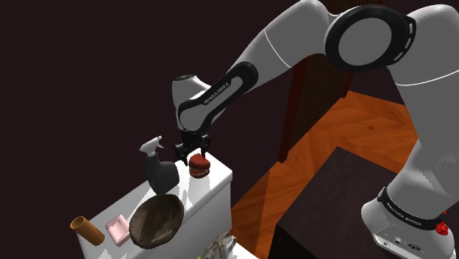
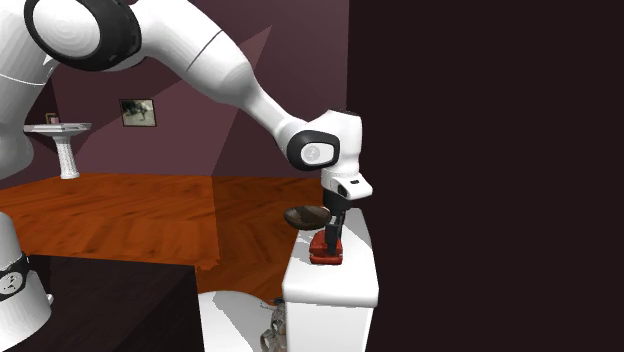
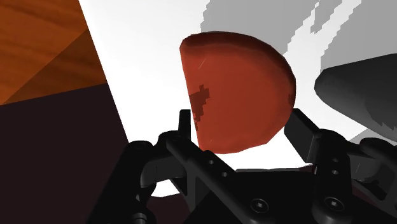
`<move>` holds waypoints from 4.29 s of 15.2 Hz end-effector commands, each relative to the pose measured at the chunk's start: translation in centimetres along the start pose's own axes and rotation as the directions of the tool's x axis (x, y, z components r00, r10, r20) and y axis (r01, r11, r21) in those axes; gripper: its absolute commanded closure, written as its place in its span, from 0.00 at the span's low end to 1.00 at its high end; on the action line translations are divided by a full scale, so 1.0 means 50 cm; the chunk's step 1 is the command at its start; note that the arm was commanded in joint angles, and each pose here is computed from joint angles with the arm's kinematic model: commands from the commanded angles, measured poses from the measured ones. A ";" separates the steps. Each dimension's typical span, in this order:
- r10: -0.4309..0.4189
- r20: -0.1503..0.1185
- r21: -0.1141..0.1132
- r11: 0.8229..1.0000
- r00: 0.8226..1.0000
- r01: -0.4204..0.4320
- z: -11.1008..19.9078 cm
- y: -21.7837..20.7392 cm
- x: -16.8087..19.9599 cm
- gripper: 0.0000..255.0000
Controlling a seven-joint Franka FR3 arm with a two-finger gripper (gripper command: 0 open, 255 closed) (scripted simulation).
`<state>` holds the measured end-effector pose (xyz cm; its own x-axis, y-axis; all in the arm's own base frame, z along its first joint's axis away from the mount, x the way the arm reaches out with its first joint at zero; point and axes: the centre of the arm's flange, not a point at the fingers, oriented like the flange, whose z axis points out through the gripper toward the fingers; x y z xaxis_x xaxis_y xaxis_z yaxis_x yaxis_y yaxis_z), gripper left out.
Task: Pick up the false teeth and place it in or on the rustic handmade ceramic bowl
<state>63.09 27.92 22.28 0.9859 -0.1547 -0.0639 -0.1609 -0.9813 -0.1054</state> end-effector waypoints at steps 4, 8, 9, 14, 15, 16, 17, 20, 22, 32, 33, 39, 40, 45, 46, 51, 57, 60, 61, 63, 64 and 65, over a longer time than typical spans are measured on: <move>0.000 0.001 -0.001 1.000 1.000 0.000 -0.019 -0.001 -0.002 1.00; 0.000 0.001 -0.001 1.000 1.000 0.000 -0.061 -0.006 -0.005 1.00; 0.000 0.001 -0.001 1.000 1.000 0.000 -0.072 -0.007 -0.005 1.00; 0.000 0.001 -0.001 1.000 1.000 0.000 -0.124 -0.013 -0.008 1.00; 0.000 0.001 -0.001 1.000 1.000 0.000 -0.135 -0.014 -0.009 1.00; 0.000 0.001 -0.001 1.000 1.000 0.000 -0.145 -0.015 -0.010 1.00; 0.000 0.001 -0.001 1.000 1.000 0.000 -0.156 -0.016 -0.011 1.00; 0.000 0.001 -0.001 1.000 1.000 0.000 -0.187 -0.019 -0.013 1.00; 0.000 0.001 -0.001 1.000 1.000 0.000 -0.208 -0.021 -0.014 1.00; 0.000 0.001 -0.001 1.000 1.000 0.000 -0.236 -0.164 -0.093 1.00; 0.000 0.001 -0.001 1.000 1.000 0.000 -0.235 -0.187 -0.105 1.00; 0.000 0.001 -0.001 1.000 1.000 0.000 -0.230 -0.325 -0.182 1.00; 0.000 0.001 -0.001 1.000 1.000 0.000 -0.230 -0.348 -0.195 1.00; 0.000 0.001 -0.001 1.000 1.000 0.000 -0.206 -0.428 -0.239 1.00; 0.000 0.001 -0.001 1.000 1.000 0.000 -0.195 -0.427 -0.239 1.00; 0.000 0.001 -0.001 1.000 1.000 0.000 -0.143 -0.422 -0.235 1.00; 0.000 0.001 -0.001 1.000 1.000 0.000 -0.080 -0.415 -0.231 1.00; 0.000 0.001 -0.001 1.000 1.000 0.000 -0.048 -0.412 -0.229 1.00; 0.000 0.001 -0.001 1.000 1.000 0.000 -0.045 -0.411 -0.229 1.00; 0.000 0.001 -0.001 1.000 1.000 0.000 -0.045 -0.411 -0.229 1.00; 0.000 0.001 -0.001 1.000 1.000 0.000 -0.045 -0.411 -0.229 1.00; 0.000 0.001 -0.001 1.000 1.000 0.000 -0.045 -0.411 -0.229 1.00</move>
<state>55.21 49.61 27.42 0.9857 -0.1549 -0.0658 -0.1611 -0.9815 -0.1038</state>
